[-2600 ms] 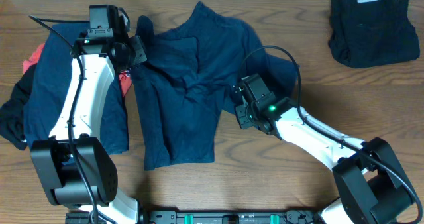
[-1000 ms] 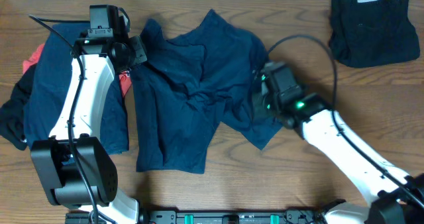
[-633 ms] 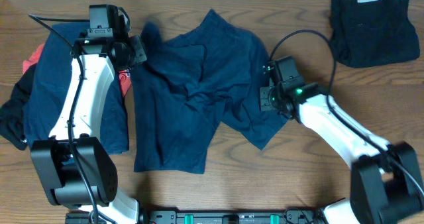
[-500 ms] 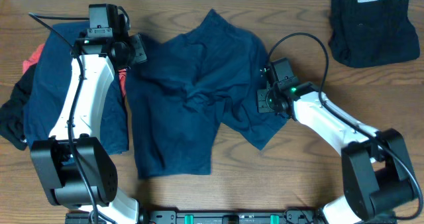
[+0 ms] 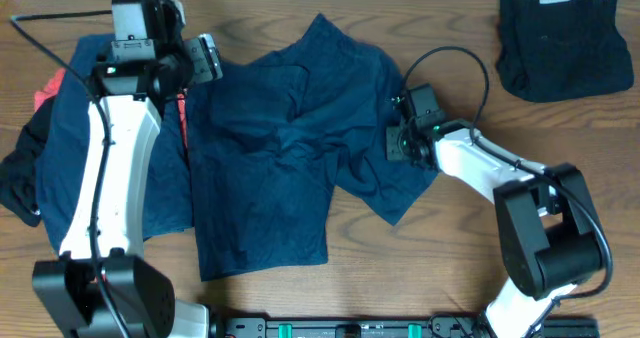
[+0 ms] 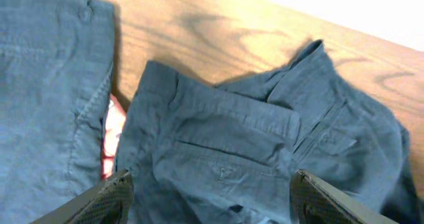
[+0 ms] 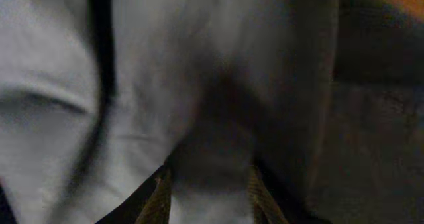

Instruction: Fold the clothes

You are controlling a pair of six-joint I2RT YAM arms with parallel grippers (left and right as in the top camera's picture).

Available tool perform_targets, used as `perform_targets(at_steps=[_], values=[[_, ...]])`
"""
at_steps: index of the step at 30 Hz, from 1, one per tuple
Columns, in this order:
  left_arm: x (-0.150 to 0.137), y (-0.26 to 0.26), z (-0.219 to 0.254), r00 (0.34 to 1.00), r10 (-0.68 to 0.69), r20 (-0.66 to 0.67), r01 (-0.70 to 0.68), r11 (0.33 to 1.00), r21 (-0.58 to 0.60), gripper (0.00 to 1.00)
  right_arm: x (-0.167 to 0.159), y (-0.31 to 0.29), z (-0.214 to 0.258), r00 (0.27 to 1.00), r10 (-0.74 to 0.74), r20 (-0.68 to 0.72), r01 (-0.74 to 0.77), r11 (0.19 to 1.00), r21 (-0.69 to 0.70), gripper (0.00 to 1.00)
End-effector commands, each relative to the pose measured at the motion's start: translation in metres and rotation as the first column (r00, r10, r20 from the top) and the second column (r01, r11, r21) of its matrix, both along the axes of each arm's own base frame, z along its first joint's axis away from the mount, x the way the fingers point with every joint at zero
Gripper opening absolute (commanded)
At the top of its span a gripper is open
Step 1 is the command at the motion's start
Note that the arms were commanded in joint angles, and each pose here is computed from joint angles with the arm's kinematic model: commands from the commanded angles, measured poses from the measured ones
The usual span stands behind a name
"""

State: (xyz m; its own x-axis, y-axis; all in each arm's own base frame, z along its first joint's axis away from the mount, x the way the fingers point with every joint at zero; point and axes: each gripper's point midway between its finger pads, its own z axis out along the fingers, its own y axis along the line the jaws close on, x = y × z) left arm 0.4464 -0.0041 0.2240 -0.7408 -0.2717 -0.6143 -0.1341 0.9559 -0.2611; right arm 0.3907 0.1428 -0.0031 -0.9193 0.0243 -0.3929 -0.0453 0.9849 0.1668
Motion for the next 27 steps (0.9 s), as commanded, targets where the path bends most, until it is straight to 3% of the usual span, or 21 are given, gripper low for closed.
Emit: perform_targets(at_steps=[1, 6, 10, 13, 20, 27], values=[[0.002, 0.003, 0.011, 1.000, -0.009, 0.027, 0.008, 1.000, 0.020, 0.78, -0.023, -0.034, -0.062, 0.984, -0.098, -0.149, 0.089, 0.994, -0.064, 0.42], [0.003, 0.003, 0.009, 1.000, -0.009, 0.022, 0.009, 1.000, 0.020, 0.78, 0.006, -0.061, -0.081, 0.980, -0.184, -0.077, 0.180, 0.982, -0.049, 0.49], [0.005, 0.003, 0.003, 1.000, -0.009, 0.008, 0.009, 1.000, 0.019, 0.78, 0.042, -0.075, -0.081, 0.972, -0.230, 0.057, 0.230, 0.973, 0.004, 0.62], [0.007, 0.003, -0.006, 1.000, -0.009, -0.013, 0.009, 1.000, 0.018, 0.78, 0.070, -0.071, -0.067, 0.964, -0.199, 0.179, 0.193, 0.980, 0.054, 0.72], [0.020, 0.003, -0.045, 0.996, -0.014, -0.084, 0.015, 1.000, 0.015, 0.78, 0.136, -0.077, -0.011, 0.910, -0.122, 0.395, 0.137, 0.990, -0.011, 0.88], [0.049, 0.004, -0.092, 0.993, -0.065, -0.095, 0.070, 0.996, 0.053, 0.78, 0.166, -0.054, 0.056, 0.947, -0.066, 0.314, 0.046, 0.996, 0.070, 0.90]])
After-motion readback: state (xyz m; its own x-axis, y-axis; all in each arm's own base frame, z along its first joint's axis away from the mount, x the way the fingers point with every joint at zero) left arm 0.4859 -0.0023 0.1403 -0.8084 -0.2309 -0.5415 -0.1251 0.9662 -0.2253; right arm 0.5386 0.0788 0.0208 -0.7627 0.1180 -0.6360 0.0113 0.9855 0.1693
